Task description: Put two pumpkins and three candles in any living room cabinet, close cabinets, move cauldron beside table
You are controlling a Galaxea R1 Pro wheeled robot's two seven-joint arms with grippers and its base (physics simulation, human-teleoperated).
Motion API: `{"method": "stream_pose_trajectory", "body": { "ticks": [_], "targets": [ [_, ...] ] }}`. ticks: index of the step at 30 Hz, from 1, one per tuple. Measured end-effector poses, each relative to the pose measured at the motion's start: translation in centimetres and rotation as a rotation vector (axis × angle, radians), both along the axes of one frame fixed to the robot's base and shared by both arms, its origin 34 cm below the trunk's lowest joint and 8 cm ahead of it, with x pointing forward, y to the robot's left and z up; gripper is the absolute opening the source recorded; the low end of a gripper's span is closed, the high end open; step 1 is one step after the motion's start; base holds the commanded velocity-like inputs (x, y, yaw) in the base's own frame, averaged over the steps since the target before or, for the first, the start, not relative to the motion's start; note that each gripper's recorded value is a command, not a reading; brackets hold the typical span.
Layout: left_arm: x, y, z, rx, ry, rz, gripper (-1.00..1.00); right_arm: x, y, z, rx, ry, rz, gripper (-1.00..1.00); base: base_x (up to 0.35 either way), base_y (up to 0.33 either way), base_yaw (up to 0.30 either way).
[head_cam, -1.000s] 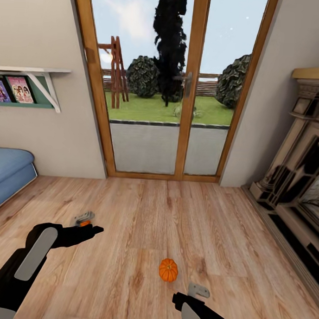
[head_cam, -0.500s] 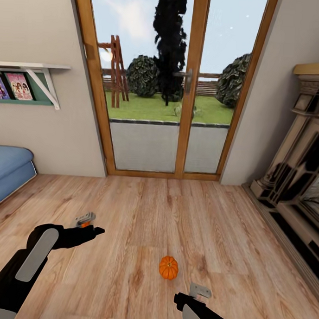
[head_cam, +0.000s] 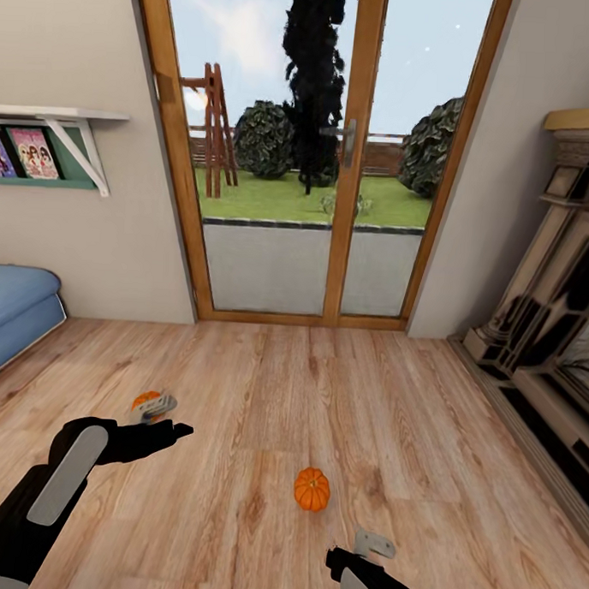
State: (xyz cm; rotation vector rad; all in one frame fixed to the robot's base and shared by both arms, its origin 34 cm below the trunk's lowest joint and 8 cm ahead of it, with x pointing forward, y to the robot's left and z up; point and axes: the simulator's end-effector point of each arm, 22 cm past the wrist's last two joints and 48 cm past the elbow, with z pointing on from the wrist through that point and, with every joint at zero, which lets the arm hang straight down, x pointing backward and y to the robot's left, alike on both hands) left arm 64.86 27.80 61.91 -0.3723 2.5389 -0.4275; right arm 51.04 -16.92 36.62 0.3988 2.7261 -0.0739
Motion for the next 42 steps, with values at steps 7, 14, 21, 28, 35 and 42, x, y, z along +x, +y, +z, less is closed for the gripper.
{"method": "stream_pose_trajectory", "body": {
  "ticks": [7, 14, 21, 28, 35, 42],
  "targets": [
    [-0.3, -0.2, -1.5, -0.002, 0.000, -0.002, 1.00, -0.7, -1.5, -1.8, -0.028, 0.001, -0.013, 1.00, 0.000, 0.000, 0.000],
    [-0.6, -0.2, -2.9, -0.002, 0.000, -0.002, 1.00, -1.1, -3.5, -3.4, -0.056, 0.004, -0.029, 1.00, 0.000, 0.000, 0.000],
    [-0.8, -0.2, -4.4, -0.002, -0.001, -0.003, 1.00, -1.4, -4.3, -4.9, -0.067, 0.005, -0.035, 1.00, 0.000, 0.000, 0.000],
    [-1.1, -0.2, -5.9, -0.002, -0.002, -0.002, 1.00, -1.6, -4.4, -6.4, -0.067, 0.003, -0.034, 1.00, 0.000, 0.000, 0.000],
    [-1.6, -1.0, -7.6, -0.003, 0.003, -0.019, 1.00, -1.9, -4.4, -7.9, -0.068, 0.000, -0.028, 1.00, 0.000, 0.000, 0.000],
    [-2.2, -1.3, -9.7, 0.007, 0.015, -0.027, 1.00, -2.1, -4.5, -9.4, -0.067, -0.003, -0.025, 1.00, 0.000, 0.000, 0.000]
  ]
}}
